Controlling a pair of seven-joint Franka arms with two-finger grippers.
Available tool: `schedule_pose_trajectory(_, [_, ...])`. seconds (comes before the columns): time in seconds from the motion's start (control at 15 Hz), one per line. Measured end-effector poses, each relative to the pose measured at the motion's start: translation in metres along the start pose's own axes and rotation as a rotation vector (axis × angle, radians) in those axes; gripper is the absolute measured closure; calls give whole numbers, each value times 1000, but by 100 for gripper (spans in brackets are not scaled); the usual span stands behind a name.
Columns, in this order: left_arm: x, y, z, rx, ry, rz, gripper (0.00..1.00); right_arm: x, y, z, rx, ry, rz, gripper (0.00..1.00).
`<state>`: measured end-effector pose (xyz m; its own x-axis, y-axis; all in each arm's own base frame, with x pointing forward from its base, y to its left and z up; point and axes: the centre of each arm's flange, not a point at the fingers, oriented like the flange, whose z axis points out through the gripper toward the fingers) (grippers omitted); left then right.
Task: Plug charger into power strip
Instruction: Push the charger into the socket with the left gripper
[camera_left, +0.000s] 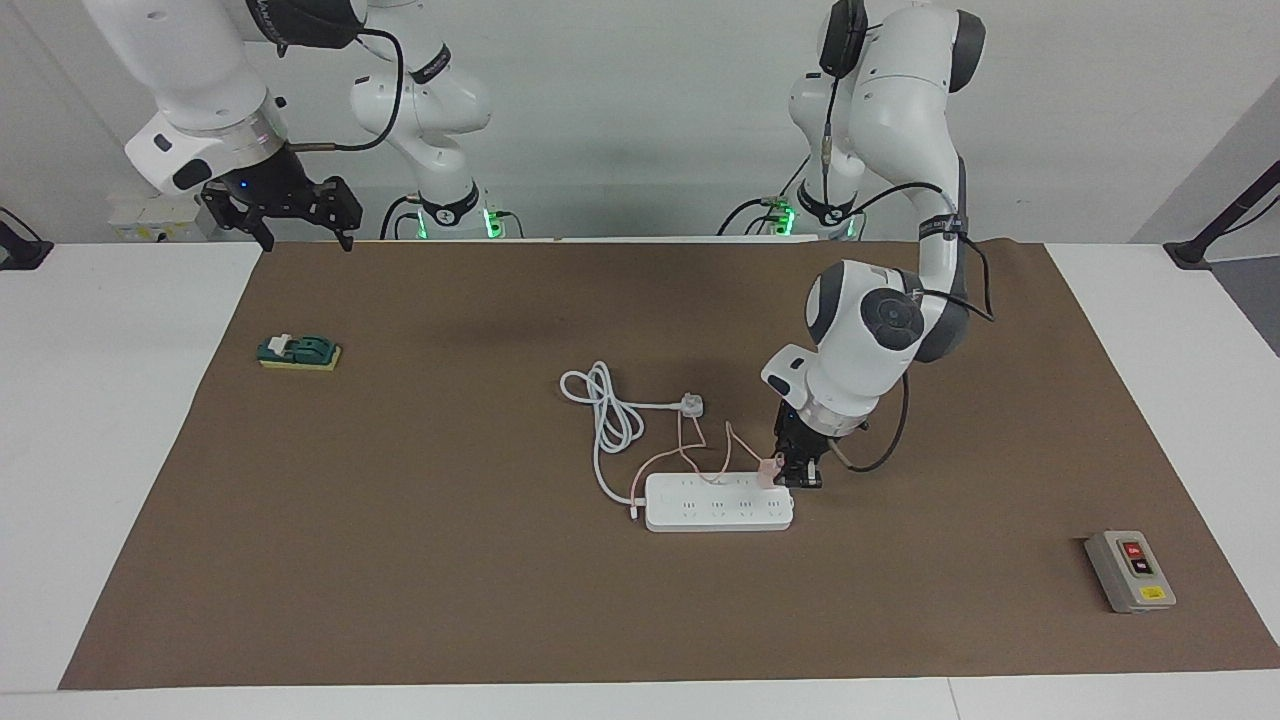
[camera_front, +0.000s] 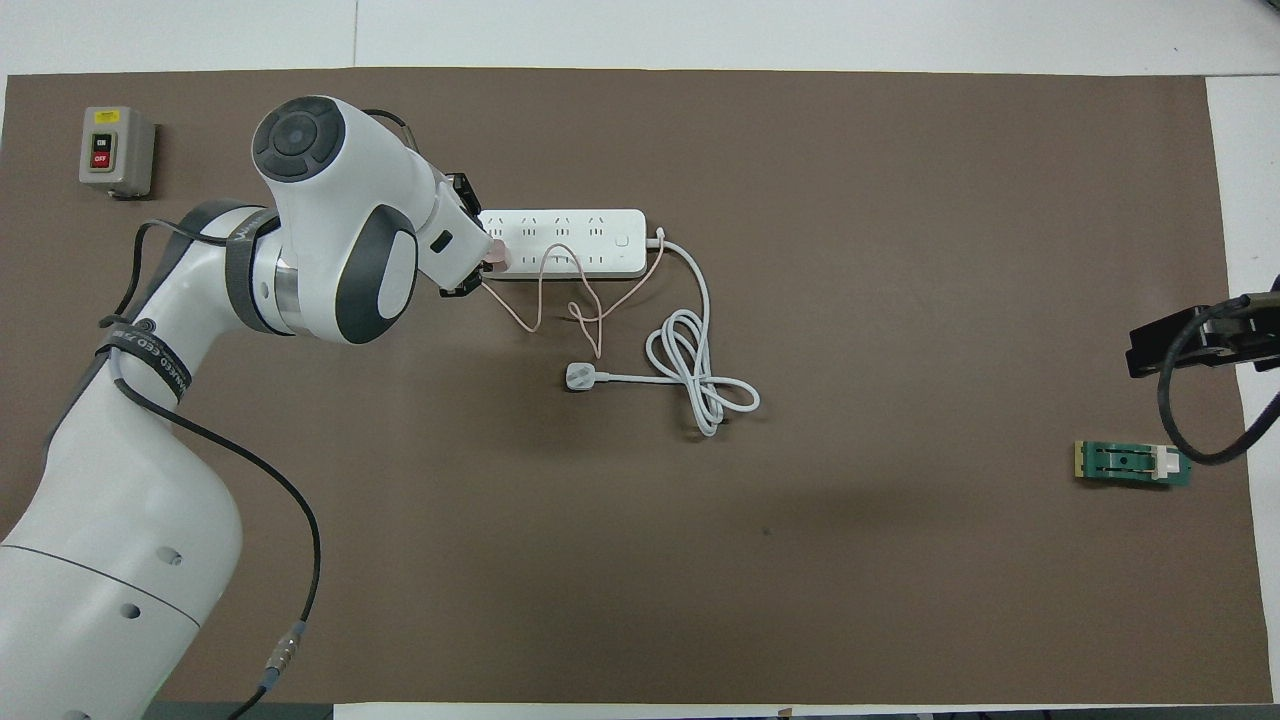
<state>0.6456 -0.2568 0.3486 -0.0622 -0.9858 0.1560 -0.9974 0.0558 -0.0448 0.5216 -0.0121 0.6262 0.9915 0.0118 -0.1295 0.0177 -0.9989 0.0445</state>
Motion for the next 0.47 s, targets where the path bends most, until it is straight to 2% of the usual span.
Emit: schedule_pose_trajectory(0.47, [-2, 0, 0, -1, 9, 9, 68, 0, 0, -1, 0, 2, -1, 0])
